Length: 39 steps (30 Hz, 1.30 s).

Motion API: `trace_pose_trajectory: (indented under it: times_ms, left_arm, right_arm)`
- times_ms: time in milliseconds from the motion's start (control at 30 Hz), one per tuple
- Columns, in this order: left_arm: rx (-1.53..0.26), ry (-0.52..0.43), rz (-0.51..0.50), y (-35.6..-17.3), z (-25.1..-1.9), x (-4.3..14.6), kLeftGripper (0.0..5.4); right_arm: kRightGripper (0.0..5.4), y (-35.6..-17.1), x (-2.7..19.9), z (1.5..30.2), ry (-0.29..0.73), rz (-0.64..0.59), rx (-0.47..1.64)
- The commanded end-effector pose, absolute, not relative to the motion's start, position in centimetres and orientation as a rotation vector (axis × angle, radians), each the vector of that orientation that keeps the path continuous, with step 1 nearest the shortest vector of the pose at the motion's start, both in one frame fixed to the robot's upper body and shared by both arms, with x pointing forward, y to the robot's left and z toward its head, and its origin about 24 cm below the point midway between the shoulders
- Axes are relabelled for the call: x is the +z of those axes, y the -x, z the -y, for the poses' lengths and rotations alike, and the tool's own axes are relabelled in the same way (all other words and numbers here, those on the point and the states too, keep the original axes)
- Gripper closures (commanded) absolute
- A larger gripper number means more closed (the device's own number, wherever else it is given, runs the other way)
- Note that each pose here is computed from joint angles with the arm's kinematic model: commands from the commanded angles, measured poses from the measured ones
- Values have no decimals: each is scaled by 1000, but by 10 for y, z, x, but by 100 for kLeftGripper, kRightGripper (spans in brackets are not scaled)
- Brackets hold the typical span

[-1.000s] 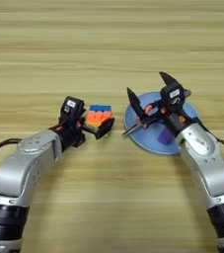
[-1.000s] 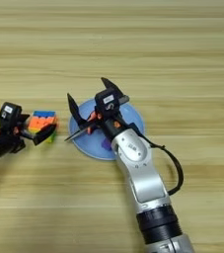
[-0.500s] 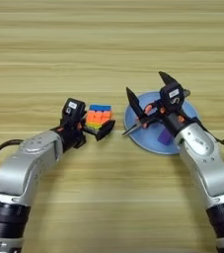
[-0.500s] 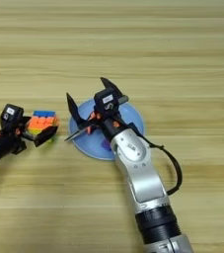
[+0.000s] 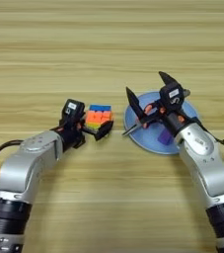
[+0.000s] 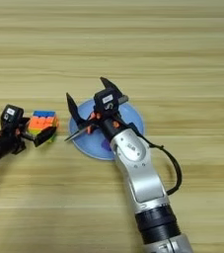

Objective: Move the objects on the table

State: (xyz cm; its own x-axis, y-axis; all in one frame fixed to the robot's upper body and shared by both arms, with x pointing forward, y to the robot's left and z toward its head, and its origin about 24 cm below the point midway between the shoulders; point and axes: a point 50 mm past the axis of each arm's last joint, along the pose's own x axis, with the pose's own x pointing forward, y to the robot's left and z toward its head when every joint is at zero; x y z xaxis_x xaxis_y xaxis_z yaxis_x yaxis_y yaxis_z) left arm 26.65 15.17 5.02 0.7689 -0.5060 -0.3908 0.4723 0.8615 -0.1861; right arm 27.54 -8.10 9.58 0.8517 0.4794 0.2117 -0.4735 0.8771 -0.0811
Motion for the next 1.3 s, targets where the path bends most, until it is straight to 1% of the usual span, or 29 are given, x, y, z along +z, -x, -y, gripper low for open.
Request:
trace_pose_trajectory:
  times_ms: [33,367,767,1300]
  left_arm:
    - [-535,65,-431,-269,-150,53,1]
    - [-538,64,-432,-271,-148,52,1]
    - [-537,56,-443,-277,-145,46,1]
    - [-537,58,-440,-277,-145,47,1]
  right_arm:
    - [0,-277,99,82,27,237,491]
    - [0,-277,99,82,26,238,488]
    - [0,-278,100,82,24,240,484]
    - [0,-278,99,82,22,237,483]
